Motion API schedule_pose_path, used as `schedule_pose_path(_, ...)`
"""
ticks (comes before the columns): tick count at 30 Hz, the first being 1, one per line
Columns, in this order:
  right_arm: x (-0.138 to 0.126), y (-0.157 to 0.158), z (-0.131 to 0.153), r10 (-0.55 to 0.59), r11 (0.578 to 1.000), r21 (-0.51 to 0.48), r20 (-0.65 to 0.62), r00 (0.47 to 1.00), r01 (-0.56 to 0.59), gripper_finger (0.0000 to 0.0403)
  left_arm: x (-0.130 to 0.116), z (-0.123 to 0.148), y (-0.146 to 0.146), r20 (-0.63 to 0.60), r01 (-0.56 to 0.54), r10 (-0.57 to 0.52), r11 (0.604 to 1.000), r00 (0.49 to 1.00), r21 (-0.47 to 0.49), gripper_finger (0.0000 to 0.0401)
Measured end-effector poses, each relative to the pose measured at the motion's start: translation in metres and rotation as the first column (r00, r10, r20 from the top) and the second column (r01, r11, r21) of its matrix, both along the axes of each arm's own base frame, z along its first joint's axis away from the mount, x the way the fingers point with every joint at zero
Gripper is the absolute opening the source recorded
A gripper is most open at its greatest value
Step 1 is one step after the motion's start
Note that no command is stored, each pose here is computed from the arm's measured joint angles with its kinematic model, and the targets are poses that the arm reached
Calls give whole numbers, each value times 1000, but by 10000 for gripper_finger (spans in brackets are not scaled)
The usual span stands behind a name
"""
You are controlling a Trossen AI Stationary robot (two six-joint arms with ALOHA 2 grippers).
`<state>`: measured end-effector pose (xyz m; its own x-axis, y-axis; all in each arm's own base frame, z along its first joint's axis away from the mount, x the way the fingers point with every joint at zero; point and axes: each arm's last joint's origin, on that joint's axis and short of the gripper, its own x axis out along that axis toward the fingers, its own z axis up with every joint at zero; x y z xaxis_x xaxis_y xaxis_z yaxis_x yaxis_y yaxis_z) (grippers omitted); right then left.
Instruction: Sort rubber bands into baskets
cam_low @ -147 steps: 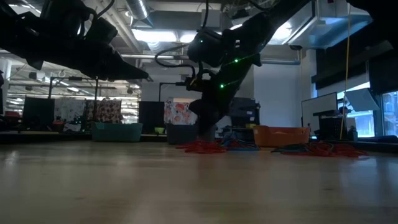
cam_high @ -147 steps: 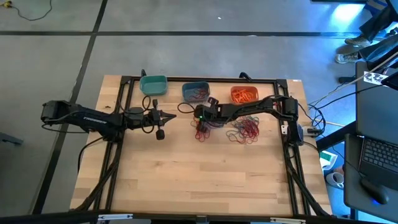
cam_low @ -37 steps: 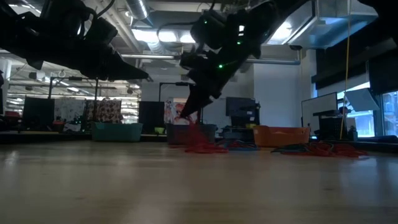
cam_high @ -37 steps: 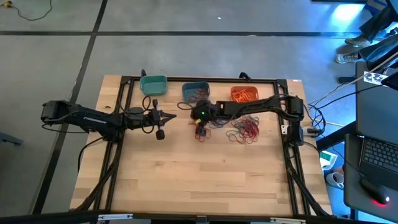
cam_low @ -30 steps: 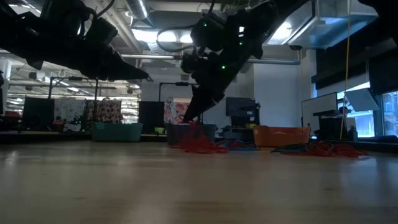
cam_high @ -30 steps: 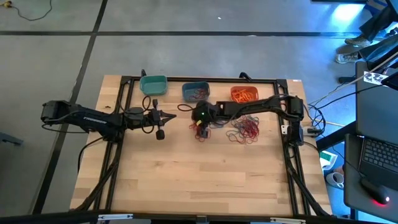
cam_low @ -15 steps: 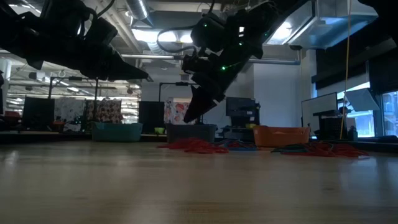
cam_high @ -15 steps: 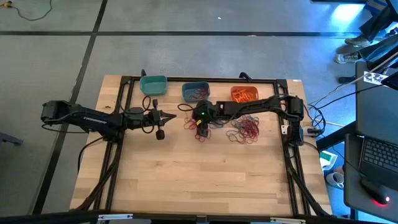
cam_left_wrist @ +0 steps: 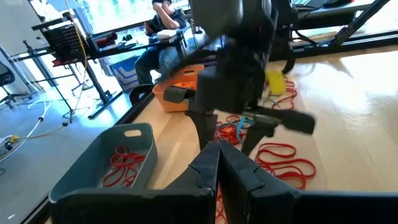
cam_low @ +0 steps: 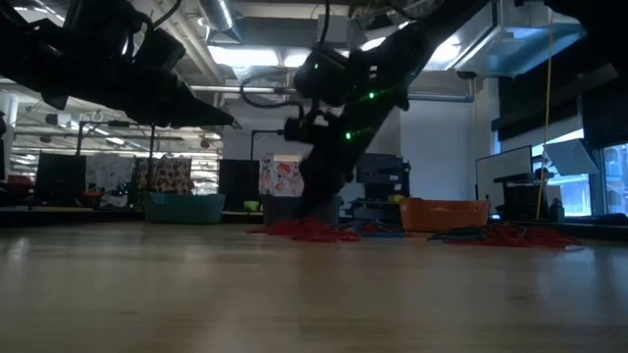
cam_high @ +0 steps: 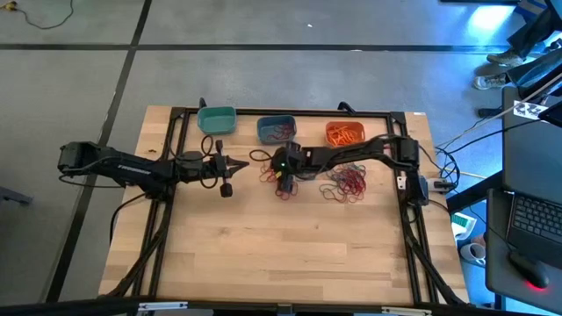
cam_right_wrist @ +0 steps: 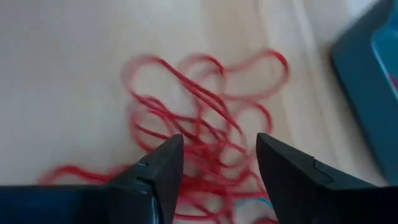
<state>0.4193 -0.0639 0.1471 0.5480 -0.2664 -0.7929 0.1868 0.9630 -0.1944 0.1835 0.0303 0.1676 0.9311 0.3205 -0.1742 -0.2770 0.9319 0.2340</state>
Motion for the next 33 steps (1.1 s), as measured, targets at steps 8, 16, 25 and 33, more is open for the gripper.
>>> schedule_pose_path(8, 0, -5, -4, 10, 997, -82, -32, 999, -13, 157, 0, 0, 0, -3, 1, -1, 1000, 1000, 3, 5)
schedule_pose_path(16, 0, -7, -4, 18, 995, -99, -34, 999, -21, 56, 0, 0, 0, 0, -1, 1, 1000, 1000, -7, 5)
schedule_pose_path(25, 0, -7, -4, 32, 996, -82, -32, 999, -35, 19, 0, 0, 0, -3, 0, 0, 1000, 1000, 0, 5)
schedule_pose_path(33, 0, -6, -2, -17, 999, -28, -7, 1000, 17, 31, 0, 0, 0, -4, 1, -1, 1000, 1000, 3, 5)
